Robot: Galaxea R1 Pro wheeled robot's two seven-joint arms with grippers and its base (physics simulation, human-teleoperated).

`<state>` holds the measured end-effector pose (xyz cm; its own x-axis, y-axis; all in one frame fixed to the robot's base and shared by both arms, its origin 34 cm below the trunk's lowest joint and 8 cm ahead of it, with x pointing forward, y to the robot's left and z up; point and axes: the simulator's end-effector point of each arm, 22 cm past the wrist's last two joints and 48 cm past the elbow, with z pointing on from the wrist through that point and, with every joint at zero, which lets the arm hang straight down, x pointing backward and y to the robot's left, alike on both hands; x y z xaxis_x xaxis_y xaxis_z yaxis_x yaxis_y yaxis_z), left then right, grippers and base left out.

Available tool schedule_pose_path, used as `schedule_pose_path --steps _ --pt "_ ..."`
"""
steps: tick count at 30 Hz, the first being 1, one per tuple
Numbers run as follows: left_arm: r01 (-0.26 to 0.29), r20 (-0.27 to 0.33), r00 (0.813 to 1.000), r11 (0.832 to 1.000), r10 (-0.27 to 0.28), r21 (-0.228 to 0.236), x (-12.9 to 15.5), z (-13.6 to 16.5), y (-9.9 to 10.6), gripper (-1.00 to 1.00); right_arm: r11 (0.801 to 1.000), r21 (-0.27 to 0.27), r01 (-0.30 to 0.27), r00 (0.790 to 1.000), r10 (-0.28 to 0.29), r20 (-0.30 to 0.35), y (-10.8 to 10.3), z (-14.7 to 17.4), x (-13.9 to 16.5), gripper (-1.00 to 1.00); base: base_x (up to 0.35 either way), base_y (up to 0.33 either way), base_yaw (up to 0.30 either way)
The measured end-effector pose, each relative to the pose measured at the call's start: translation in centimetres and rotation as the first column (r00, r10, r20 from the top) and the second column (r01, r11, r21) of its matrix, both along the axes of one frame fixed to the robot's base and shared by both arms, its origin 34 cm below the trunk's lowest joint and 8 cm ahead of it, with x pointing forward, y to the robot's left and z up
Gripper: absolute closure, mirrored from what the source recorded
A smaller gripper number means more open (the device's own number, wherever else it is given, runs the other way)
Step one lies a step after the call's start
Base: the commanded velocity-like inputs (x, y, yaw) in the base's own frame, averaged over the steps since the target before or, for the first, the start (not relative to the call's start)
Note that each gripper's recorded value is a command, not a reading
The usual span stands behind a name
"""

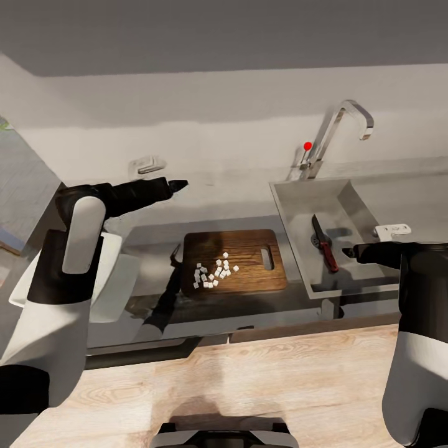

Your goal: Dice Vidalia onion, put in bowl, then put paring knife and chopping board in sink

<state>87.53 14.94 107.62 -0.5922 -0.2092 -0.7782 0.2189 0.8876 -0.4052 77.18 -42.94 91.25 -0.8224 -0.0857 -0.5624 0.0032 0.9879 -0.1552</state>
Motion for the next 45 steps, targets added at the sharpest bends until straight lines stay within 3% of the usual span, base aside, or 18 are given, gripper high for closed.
schedule_pose_path --steps 3,9,13,16,17,23,27,29,31,35,39,43,45 --pt "0.01 -0.001 1.0 1.0 -0.01 -0.004 -0.1 0.0 -0.6 -1.0 1.0 0.001 0.0 1.0 0.0 -0.001 0.0 0.0 0.0 -1.0 0.0 0.0 0.0" --pt "0.142 -0.023 0.99 0.989 -0.142 0.032 -2.5 -1.5 -6.6 -1.0 1.0 0.003 0.0 1.0 0.0 -0.001 0.1 0.0 0.0 -1.0 0.0 0.0 0.0" --pt "0.164 -0.047 0.986 0.985 -0.162 0.05 -4.1 -4.0 -8.1 -1.0 1.0 0.004 -0.001 1.0 0.001 -0.001 0.2 -0.1 0.0 -1.0 0.0 0.0 0.0" --pt "0.102 0.006 0.995 0.994 -0.102 0.028 -3.6 -4.0 -7.5 -1.0 1.0 0.005 -0.001 1.0 0.001 -0.001 0.2 -0.1 0.0 -1.0 0.0 0.0 0.0" --pt "0.062 0.05 0.997 0.998 -0.063 0.015 -2.9 -3.4 -6.7 -1.0 1.0 0.005 -0.001 1.0 0.001 -0.001 0.2 -0.1 0.0 -1.0 0.0 0.0 0.0" --pt "-0.022 0.143 0.989 1.0 0.021 0.002 -1.5 -2.3 -3.9 -1.0 1.0 0.005 -0.001 1.0 0.001 -0.001 0.2 -0.1 0.0 -1.0 0.0 0.0 0.0" --pt "-0.072 0.205 0.976 0.997 0.076 -0.027 -0.8 -1.2 -2.5 -1.0 1.0 0.005 -0.001 1.0 0.001 -0.001 0.2 -0.1 0.0 -1.0 0.0 0.0 0.0" --pt "-0.115 0.281 0.95 0.99 0.132 -0.076 -0.4 0.1 -1.7 -1.0 1.0 0.005 -0.001 1.0 0.001 -0.002 0.2 -0.1 0.0 -1.0 0.0 0.0 0.0" --pt "-0.12 0.325 0.935 0.989 0.142 -0.089 -0.5 0.5 -1.6 -1.0 1.0 0.005 -0.001 1.0 0.001 -0.001 0.2 -0.1 0.0 -1.0 0.0 0.0 0.0" --pt "-0.133 0.371 0.916 0.989 0.15 -0.071 -0.6 0.5 -0.3 -1.0 1.0 0.005 -0.001 1.0 0.001 -0.001 0.2 -0.1 0.0 -1.0 0.0 0.0 0.0" --pt "-0.149 0.406 0.898 0.985 0.17 -0.084 -0.6 1.0 0.5 -1.0 1.0 0.006 -0.001 1.0 0.001 -0.001 0.2 -0.1 0.0 -1.0 0.0 0.0 0.0" --pt "-0.144 0.417 0.893 0.986 0.167 -0.087 -0.8 1.1 0.4 -1.0 1.0 0.006 -0.001 1.0 0.001 -0.001 0.2 -0.1 0.0 -1.0 0.0 0.0 0.0" --pt "-0.113 0.414 0.9 0.991 0.135 -0.077 -1.4 0.5 -1.0 -1.0 1.0 0.005 -0.001 1.0 0.001 0.0 0.2 0.0 0.0 -1.0 0.0 0.0 0.0"
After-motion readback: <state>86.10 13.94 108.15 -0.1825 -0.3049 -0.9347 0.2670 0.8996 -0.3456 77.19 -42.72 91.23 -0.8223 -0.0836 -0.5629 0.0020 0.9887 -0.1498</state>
